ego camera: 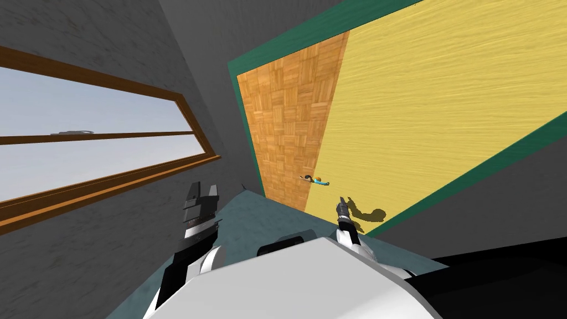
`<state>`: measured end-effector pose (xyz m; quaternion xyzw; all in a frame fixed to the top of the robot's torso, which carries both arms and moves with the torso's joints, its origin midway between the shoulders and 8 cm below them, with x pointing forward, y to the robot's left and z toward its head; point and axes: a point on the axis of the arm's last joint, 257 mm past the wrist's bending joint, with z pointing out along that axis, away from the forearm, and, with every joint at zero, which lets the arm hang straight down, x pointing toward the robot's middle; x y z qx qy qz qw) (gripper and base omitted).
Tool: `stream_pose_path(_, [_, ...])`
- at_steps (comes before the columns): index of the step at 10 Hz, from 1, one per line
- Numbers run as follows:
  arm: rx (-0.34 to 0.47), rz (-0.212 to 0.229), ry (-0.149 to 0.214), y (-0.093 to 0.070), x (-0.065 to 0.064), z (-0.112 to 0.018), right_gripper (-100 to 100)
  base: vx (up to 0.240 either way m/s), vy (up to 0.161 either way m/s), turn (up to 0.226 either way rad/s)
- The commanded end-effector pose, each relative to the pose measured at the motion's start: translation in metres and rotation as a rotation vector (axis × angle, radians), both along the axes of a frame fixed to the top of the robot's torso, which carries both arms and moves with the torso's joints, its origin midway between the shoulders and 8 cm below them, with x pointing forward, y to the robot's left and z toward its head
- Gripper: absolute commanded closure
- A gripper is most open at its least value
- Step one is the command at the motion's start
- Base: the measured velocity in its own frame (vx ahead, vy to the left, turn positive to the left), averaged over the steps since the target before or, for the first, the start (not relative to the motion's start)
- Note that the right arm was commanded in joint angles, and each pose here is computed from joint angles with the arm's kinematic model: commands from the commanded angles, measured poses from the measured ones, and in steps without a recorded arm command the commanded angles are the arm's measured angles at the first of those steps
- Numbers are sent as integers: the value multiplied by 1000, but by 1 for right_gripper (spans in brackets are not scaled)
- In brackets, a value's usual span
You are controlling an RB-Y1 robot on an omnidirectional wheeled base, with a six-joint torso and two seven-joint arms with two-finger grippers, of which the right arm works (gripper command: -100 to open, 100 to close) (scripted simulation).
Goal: Pull the door open
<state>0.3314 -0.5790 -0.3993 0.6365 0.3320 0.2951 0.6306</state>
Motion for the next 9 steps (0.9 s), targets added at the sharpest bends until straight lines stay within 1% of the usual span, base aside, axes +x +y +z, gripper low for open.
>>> stream_pose_path(1, [-1, -12, 8, -6, -8, -4, -100, 29, -43, -75])
stream_pose_path(2, [0, -12, 9, -6, -8, -4, -100, 11, -24, 19])
stream_pose_path(3, [-5, -32, 20, -20, -26, -5, -100, 80, -67, -79])
stream_pose_path(5, [-5, -30, 18, -21, -27, -4, -100, 133, -78, -14])
stream_pose_path(6, [-4, -24, 14, -20, -24, -3, -100, 153, -92, 46])
stream_pose_path(7, [-1, -13, 7, -16, -19, -2, -100, 186, -64, 75])
stream_pose_path(8, [2, 2, -3, -9, -11, -1, -100, 207, -44, 116])
stream_pose_path(9, [6, 22, -16, 0, 1, 1, -100, 208, -41, 144])
